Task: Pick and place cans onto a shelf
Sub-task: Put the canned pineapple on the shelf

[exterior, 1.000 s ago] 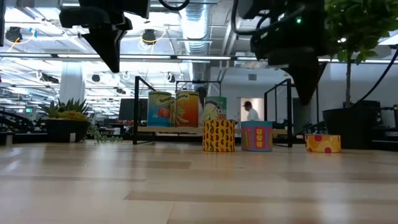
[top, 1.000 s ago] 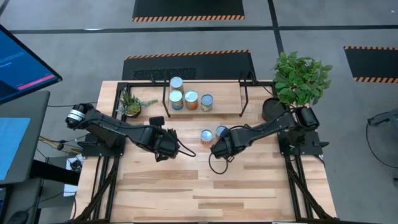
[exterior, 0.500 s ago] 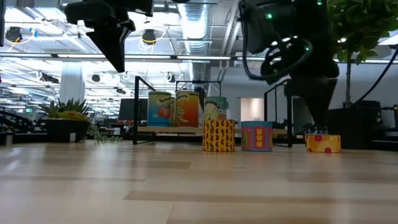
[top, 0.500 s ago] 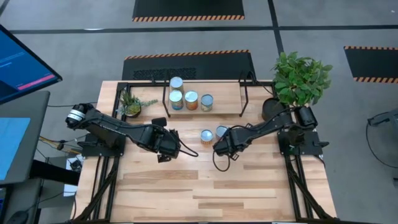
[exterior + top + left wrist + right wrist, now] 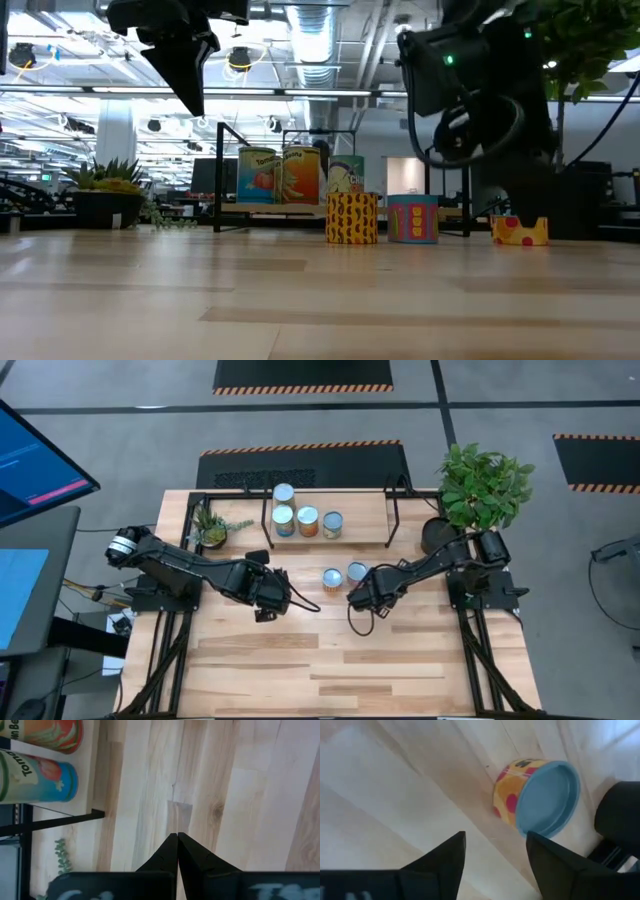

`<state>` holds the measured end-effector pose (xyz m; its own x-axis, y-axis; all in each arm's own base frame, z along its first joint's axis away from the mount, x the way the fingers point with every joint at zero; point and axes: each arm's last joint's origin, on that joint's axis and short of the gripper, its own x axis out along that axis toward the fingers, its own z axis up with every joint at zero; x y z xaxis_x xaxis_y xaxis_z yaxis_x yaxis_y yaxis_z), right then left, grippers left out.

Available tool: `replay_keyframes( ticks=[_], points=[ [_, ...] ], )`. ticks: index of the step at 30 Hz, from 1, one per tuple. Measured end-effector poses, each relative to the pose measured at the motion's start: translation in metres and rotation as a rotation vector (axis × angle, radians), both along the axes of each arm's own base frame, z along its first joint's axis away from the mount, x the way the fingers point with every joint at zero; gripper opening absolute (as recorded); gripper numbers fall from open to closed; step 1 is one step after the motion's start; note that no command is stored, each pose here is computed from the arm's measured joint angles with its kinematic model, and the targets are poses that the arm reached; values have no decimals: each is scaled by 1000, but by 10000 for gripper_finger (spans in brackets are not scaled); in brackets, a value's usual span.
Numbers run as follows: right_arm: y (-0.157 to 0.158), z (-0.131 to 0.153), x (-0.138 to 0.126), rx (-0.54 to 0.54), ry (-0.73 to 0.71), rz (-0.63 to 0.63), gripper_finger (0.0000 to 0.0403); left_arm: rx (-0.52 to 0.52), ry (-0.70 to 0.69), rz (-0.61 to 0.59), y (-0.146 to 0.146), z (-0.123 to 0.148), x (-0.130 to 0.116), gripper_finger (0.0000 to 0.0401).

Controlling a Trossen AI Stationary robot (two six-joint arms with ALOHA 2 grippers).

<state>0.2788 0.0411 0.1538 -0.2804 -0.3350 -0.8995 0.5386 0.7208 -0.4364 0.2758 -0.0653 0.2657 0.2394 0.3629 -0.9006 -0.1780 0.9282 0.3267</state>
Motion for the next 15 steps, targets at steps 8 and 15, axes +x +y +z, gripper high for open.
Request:
replay_keyframes(
  ticks=[8, 15],
  points=[
    [-8, -3, 4, -25, -49, -24, 220, 1, 1, -1, 0, 0, 0, 0],
    [-18, -5, 12, 26, -98, -27, 181, -2, 1, -1, 0, 0, 0, 0]
  ],
)
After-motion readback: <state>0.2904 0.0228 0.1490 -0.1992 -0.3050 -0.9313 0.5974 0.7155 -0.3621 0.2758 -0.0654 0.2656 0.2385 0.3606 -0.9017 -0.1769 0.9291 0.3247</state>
